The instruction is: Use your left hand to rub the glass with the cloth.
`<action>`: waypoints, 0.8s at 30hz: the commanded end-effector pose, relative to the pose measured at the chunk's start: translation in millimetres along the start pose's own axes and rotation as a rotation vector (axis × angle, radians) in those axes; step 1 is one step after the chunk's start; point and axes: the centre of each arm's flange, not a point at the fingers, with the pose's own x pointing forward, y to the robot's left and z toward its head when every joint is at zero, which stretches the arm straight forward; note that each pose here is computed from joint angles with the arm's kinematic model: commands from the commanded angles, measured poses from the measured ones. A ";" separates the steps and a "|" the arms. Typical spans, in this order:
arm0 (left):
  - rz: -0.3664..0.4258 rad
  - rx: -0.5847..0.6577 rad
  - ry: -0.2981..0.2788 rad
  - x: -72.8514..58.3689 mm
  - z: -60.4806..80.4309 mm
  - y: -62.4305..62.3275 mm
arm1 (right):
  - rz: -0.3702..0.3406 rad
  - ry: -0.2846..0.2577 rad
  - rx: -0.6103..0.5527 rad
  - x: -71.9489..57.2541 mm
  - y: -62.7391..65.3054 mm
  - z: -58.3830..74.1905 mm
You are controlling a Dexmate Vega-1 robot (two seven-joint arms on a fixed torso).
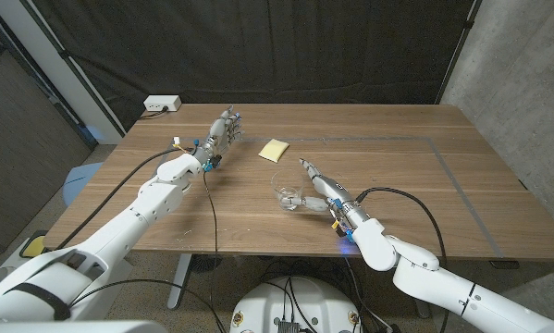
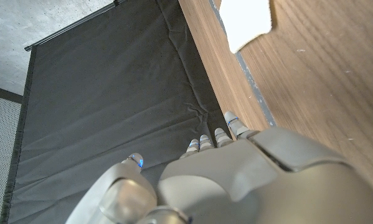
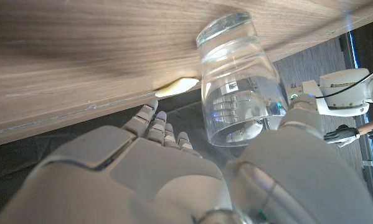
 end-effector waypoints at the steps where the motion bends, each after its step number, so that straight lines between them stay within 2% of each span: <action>1: 0.003 0.004 0.005 3.9 1.6 3.9 | 0.051 0.004 0.023 9.0 14.3 -2.3; 10: 0.003 0.003 0.009 7.1 1.0 5.5 | 0.053 -0.027 0.106 18.9 22.8 -3.5; 19: 0.015 -0.008 0.017 4.0 -1.5 10.5 | 0.009 -0.061 0.223 24.8 22.5 -2.6; 24: 0.017 -0.009 0.013 3.5 -1.1 12.4 | 0.004 -0.060 0.274 26.8 23.4 -3.4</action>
